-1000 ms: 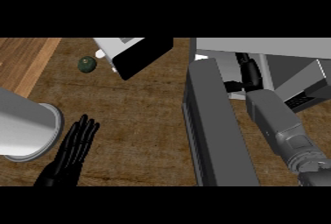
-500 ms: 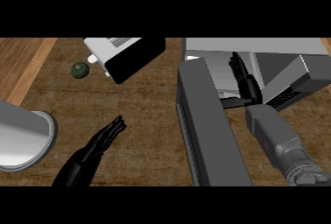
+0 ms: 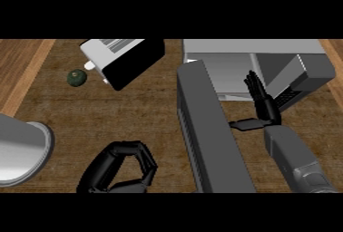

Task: Pick up the milk, place it into the microwave and close the microwave

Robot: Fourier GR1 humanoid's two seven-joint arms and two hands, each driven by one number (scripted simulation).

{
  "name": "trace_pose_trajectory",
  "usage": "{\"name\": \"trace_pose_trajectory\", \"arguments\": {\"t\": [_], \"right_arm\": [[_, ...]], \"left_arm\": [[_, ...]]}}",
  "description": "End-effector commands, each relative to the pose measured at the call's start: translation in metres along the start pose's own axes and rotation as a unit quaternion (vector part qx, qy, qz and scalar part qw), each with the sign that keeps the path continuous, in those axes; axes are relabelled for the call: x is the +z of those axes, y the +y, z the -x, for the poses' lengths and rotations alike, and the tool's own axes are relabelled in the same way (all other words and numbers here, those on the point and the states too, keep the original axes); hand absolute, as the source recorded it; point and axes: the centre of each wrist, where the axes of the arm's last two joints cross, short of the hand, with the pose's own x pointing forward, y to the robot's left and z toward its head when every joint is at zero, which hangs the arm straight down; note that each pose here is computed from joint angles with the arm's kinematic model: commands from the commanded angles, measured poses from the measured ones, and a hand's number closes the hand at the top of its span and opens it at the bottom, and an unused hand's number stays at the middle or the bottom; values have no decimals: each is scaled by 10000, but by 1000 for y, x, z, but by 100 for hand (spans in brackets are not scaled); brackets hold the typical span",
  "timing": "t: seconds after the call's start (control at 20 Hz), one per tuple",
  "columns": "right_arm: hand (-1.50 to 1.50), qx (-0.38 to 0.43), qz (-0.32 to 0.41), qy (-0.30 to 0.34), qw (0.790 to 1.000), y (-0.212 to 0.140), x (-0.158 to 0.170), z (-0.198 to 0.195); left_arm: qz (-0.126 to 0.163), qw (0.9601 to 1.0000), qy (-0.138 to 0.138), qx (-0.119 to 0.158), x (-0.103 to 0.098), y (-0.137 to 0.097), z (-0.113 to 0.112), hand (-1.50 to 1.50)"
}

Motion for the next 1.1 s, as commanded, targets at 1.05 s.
{"name": "trace_pose_trajectory", "arguments": {"t": [1.05], "right_arm": [[-150, -21, -184, -550, 9983, -76, 78, -47]], "left_arm": [[2055, 9728, 876, -616, -61, -112, 76, 150]]}}
